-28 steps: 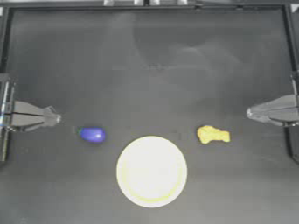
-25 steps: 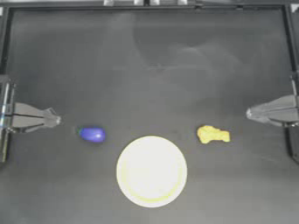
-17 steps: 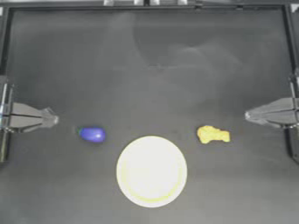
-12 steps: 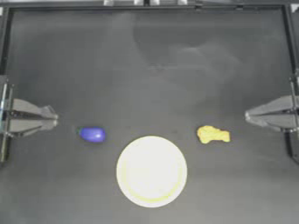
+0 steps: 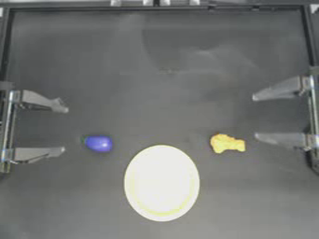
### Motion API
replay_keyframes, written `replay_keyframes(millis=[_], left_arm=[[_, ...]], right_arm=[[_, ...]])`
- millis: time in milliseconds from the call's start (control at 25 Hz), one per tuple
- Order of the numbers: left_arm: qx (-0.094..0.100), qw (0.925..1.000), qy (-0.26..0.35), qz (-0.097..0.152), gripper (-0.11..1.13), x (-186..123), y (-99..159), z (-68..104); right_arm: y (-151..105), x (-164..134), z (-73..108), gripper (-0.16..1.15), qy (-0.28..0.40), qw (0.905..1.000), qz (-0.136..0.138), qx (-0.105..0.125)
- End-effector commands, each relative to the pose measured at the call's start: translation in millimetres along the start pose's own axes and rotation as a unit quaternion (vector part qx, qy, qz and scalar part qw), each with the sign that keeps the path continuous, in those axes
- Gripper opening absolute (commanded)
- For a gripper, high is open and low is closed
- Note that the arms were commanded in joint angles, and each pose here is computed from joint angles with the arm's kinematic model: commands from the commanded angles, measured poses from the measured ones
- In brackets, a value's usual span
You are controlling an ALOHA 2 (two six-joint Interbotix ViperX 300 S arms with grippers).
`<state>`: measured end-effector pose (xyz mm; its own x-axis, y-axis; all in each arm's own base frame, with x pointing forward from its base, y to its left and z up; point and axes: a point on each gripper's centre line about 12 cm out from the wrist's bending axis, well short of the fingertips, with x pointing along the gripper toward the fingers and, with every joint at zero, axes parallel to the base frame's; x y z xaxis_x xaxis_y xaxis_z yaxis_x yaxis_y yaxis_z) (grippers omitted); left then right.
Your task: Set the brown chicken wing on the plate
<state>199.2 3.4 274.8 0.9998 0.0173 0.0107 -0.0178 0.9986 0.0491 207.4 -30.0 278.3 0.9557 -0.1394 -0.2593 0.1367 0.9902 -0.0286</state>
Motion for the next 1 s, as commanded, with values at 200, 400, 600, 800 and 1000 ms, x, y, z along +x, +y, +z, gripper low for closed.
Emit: replay_keyframes(millis=[200, 400, 600, 800, 1000], left_arm=[[-0.001, 1.0000, -0.001, 0.004, 1.03, 4.3, 1.9, 5.5], [-0.004, 1.0000, 0.000, 0.006, 1.03, 4.4, 2.6, 4.5], [-0.011, 0.9999, 0.002, 0.010, 1.03, 3.8, 3.6, 2.9], [-0.012, 0.9998, 0.009, 0.012, 1.03, 3.9, 4.5, 1.7], [-0.012, 0.9998, 0.013, 0.012, 1.03, 3.9, 4.7, 0.8]], right_arm=[[-22.4, 25.2, -7.4, 0.99, 0.202, 0.9780, -0.039, 0.032], [-25.1, 51.6, -16.4, 0.99, 0.309, 0.9499, -0.035, 0.028], [-23.6, 72.6, -33.6, 0.99, 0.392, 0.9194, -0.026, 0.020], [-11.0, 89.8, -45.8, 0.99, 0.419, 0.9080, -0.008, 0.000], [2.9, 102.2, -56.7, 0.99, 0.428, 0.9037, 0.008, -0.008]])
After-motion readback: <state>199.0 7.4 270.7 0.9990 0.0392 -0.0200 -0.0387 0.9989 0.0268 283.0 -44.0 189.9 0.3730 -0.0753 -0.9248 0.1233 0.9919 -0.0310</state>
